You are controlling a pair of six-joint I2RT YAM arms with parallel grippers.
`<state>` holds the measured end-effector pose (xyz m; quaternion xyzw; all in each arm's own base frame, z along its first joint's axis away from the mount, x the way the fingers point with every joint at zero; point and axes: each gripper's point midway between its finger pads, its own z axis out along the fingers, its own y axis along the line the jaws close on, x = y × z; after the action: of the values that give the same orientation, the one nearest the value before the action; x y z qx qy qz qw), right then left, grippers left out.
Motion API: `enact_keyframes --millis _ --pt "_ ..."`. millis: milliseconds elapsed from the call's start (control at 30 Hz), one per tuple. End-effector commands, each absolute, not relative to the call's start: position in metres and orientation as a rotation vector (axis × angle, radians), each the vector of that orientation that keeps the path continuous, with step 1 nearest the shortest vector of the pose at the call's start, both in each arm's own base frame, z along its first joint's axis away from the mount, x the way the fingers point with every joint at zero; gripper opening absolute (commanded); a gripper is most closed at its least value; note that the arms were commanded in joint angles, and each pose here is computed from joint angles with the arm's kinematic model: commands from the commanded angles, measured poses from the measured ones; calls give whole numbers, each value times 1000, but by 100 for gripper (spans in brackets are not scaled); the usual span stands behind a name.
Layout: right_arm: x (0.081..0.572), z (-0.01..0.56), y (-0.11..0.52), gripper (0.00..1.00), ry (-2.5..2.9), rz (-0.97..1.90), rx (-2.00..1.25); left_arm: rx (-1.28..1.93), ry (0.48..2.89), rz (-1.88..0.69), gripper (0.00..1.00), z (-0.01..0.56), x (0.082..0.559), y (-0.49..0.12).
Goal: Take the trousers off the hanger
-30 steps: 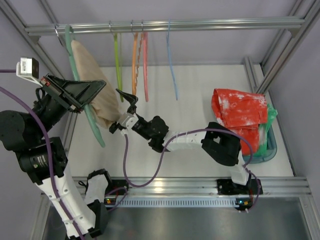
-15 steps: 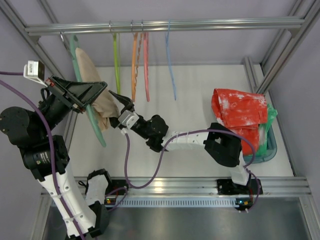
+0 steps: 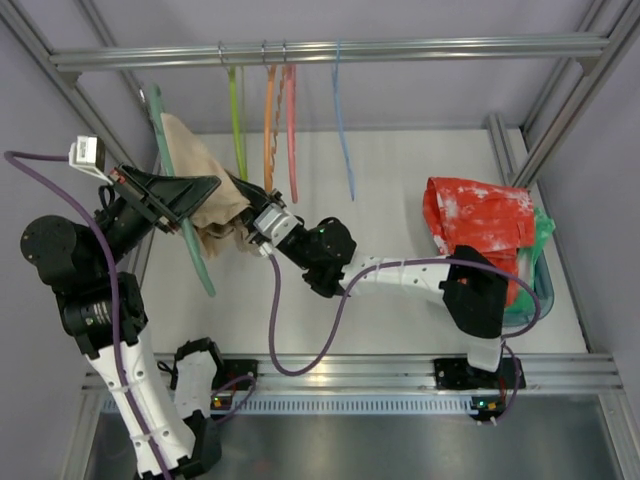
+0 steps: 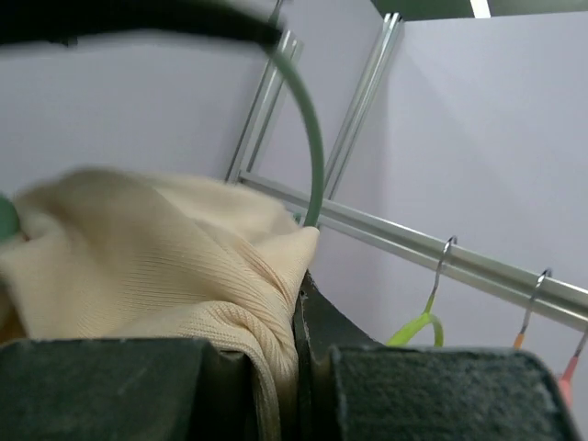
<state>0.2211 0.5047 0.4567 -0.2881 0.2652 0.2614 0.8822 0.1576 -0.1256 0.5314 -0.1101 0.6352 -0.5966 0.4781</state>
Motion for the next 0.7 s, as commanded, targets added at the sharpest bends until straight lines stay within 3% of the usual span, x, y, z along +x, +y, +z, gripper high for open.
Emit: enact_keyframes --millis 0,333,667 --pt "199 523 456 0 432 578 -492 -127 1499 -1349 0 531 162 -123" --pt "189 539 419 0 404 530 -507 -91 1554 -1330 0 501 172 -121" --pt "225 592 368 0 630 595 -285 -69 1670 -1401 0 447 176 -124"
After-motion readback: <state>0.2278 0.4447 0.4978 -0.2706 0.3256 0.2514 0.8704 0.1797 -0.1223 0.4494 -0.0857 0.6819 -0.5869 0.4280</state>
